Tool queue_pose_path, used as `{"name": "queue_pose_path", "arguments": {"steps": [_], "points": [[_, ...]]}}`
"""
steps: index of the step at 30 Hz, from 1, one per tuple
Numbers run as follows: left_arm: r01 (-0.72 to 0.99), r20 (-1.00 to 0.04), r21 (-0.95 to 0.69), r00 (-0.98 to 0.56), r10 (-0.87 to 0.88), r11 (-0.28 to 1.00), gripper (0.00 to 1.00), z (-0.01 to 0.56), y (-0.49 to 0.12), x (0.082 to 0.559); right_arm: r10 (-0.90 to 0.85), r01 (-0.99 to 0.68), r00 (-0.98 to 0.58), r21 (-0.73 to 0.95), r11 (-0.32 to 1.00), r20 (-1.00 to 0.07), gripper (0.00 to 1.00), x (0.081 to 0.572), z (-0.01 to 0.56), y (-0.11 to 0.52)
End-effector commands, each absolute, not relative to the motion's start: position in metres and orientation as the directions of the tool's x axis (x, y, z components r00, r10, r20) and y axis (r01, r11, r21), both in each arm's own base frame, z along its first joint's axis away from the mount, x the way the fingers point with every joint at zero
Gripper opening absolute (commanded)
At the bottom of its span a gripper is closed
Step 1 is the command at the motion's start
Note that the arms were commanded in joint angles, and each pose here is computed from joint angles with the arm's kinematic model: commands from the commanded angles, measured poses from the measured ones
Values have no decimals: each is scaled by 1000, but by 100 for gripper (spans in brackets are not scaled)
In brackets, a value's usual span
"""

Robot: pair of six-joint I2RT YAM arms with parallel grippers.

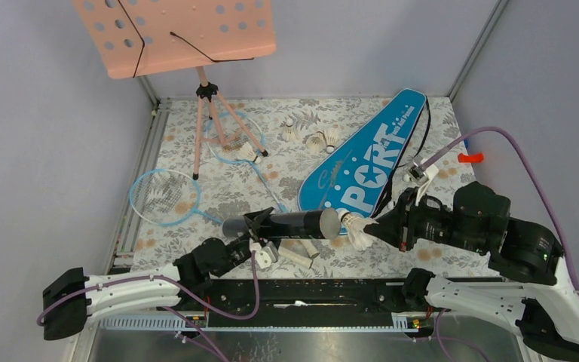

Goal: Pack up the badminton gear

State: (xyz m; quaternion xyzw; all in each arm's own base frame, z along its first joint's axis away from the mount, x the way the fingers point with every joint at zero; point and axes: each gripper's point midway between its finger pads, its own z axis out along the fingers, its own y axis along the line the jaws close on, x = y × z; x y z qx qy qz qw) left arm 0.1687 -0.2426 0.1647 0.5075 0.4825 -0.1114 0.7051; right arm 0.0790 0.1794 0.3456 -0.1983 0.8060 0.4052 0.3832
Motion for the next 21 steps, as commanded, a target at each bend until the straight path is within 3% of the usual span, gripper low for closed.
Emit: {"name": "queue_pose_path", "arguments": {"steps": [1, 21], "points": [[634, -779, 609, 592, 208, 477, 8, 211, -254, 162, -120, -651, -695, 549, 524, -709, 0, 57, 351, 192], [675, -777, 609, 613, 141, 418, 7, 218, -266, 149, -328, -670, -716, 472, 573, -616, 0, 73, 329, 222]]}}
